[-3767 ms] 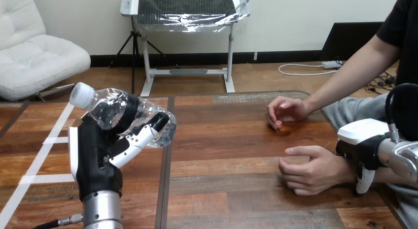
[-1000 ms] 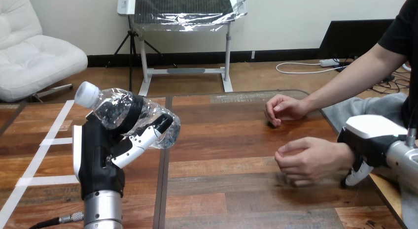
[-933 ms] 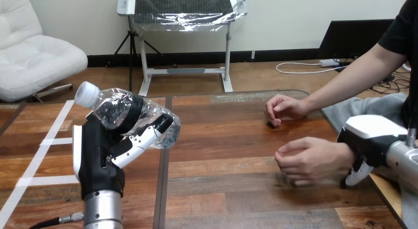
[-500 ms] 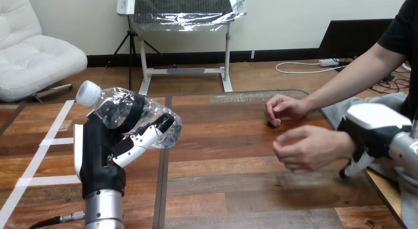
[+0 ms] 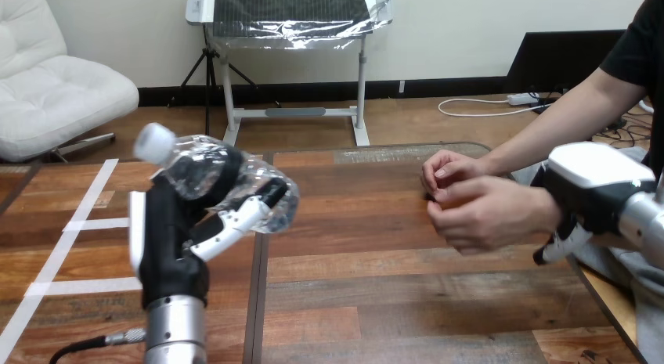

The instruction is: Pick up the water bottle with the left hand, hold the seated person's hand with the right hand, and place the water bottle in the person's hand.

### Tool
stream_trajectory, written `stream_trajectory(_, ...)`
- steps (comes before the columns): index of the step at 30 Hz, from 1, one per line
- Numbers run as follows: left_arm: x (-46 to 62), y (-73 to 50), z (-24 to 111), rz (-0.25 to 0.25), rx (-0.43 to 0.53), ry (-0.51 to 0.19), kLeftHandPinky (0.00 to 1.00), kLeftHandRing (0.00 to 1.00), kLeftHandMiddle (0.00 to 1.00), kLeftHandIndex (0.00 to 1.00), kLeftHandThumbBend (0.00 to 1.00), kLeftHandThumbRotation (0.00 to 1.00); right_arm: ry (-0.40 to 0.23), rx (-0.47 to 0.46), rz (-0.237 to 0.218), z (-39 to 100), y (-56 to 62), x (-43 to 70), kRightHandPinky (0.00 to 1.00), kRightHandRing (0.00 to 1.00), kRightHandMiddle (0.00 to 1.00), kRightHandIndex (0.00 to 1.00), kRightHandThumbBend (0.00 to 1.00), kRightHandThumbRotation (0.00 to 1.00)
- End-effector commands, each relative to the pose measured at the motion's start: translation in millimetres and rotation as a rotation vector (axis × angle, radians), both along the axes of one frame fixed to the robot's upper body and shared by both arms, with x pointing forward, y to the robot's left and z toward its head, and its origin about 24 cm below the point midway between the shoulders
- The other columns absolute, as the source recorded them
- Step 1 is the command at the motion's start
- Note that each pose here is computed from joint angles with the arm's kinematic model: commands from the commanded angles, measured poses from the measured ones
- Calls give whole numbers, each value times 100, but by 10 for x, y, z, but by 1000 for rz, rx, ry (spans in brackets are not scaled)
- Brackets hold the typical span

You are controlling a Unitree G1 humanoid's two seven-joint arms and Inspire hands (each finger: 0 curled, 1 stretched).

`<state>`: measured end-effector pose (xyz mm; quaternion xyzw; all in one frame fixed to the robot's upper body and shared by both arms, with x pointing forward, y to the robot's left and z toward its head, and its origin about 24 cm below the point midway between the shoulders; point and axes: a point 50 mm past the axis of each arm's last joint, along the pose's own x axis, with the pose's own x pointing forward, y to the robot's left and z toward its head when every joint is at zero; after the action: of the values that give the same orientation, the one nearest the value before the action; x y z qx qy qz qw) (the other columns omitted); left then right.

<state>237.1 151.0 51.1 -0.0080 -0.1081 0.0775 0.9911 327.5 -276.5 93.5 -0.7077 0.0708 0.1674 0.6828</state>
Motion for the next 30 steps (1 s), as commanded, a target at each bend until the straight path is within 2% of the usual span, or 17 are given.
stream_trajectory(1,170,-156,359,-40,7,-147,39,41,46,48,64,0,-135,-6,24,438,108,82,14,21,29,33,73,0)
stream_trajectory(7,196,-207,395,-59,34,-154,39,42,46,48,65,0,-138,-19,25,540,169,64,27,27,32,34,73,0)
stream_trajectory(10,211,-234,410,-67,48,-157,39,42,46,48,65,0,-152,-10,36,581,196,48,27,29,32,34,74,0)
stream_trajectory(21,257,-357,464,-90,71,-158,37,41,45,47,66,0,-208,3,82,711,281,-12,14,21,28,32,79,0)
stream_trajectory(30,301,-502,516,-124,84,-158,36,40,44,46,66,0,-239,-17,114,808,353,-47,12,18,26,30,81,0)
